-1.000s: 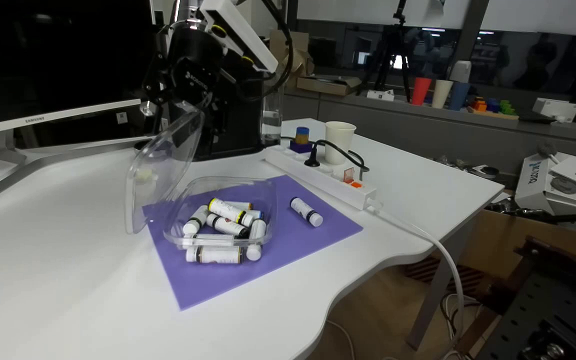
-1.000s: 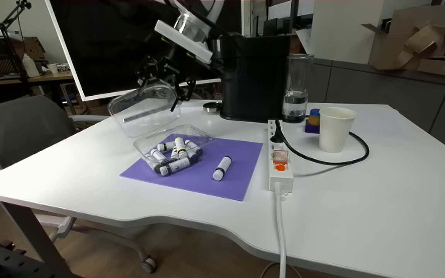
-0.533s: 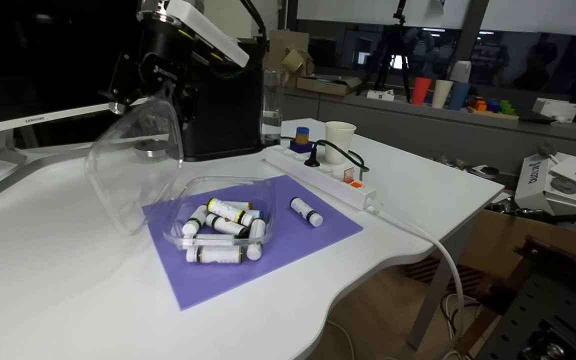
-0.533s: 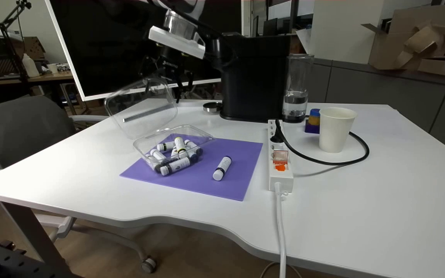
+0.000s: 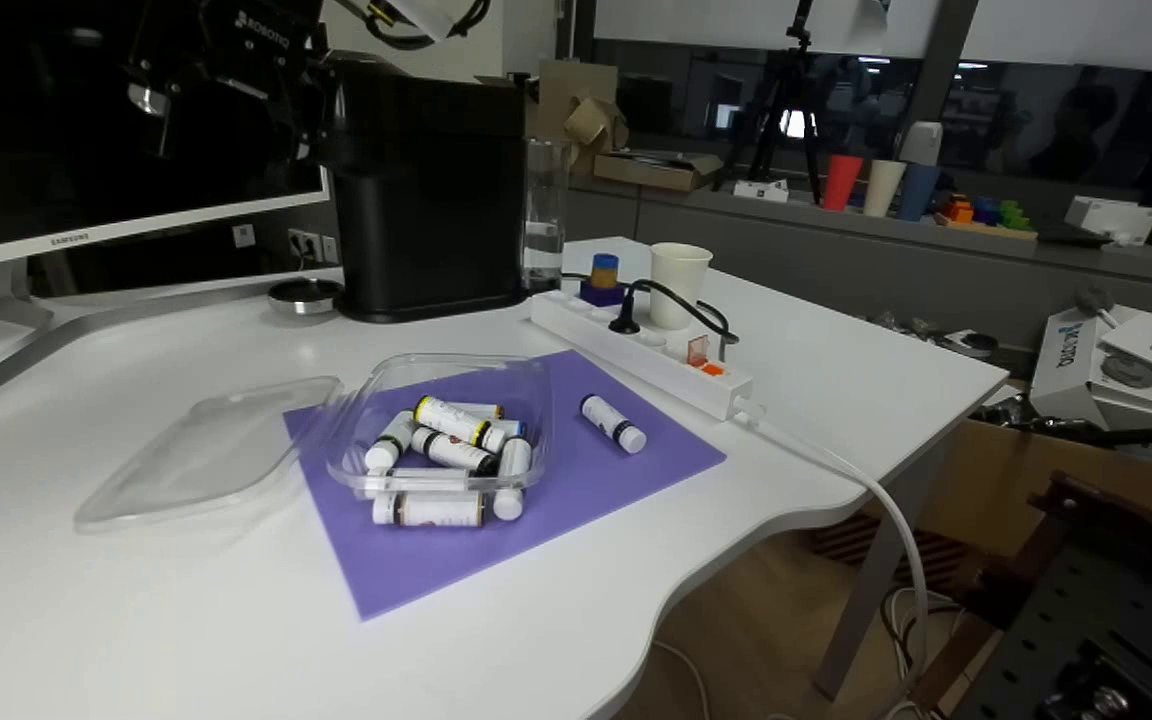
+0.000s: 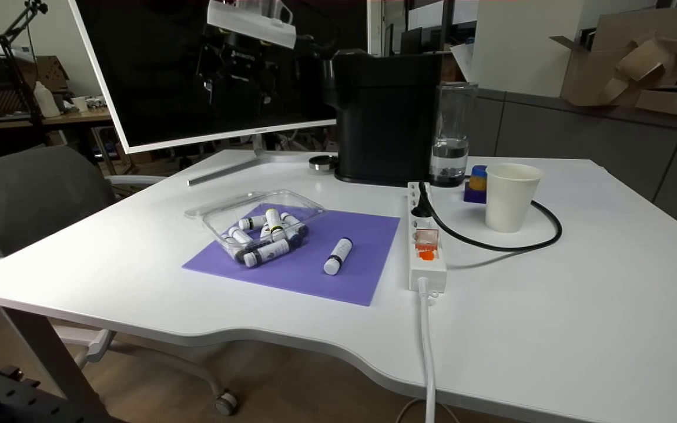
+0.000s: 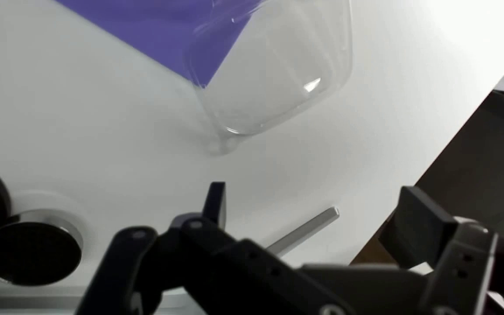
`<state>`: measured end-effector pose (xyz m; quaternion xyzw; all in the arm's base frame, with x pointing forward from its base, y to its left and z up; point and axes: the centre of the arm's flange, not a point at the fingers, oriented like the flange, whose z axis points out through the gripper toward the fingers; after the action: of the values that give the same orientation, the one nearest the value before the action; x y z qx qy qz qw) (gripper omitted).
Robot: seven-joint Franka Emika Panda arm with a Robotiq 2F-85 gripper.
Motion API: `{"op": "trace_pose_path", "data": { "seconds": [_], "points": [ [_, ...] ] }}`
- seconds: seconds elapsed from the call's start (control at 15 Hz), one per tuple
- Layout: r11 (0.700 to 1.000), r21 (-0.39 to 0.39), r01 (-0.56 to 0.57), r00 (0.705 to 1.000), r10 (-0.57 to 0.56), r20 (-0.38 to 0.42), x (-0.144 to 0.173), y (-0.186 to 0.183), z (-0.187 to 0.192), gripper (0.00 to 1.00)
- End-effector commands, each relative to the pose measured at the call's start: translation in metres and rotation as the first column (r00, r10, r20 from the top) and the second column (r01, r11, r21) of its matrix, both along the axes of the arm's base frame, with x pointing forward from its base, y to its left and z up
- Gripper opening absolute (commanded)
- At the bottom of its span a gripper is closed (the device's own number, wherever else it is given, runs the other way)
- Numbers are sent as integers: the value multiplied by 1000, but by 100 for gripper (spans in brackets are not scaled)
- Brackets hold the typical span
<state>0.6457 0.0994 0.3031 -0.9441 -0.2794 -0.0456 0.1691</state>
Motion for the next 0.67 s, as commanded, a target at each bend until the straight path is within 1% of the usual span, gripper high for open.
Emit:
{"op": "trace_pose_path", "data": {
  "seconds": [0.0, 0.07, 0.2, 0.4, 0.47, 0.6],
  "points": [
    [998, -43, -43, 997, 45, 57, -25, -5, 31, 100],
    [996, -77, -45, 998, 48, 35, -30, -6, 38, 100],
    [987, -151, -53, 999, 52, -6, -37, -14, 37, 100],
    [963, -258, -79, 997, 70, -44, -49, -36, 31, 100],
    [949, -304, -88, 996, 77, -47, -53, -44, 28, 100],
    [914, -388, -116, 992, 87, -90, -63, -64, 21, 100]
  ]
}}
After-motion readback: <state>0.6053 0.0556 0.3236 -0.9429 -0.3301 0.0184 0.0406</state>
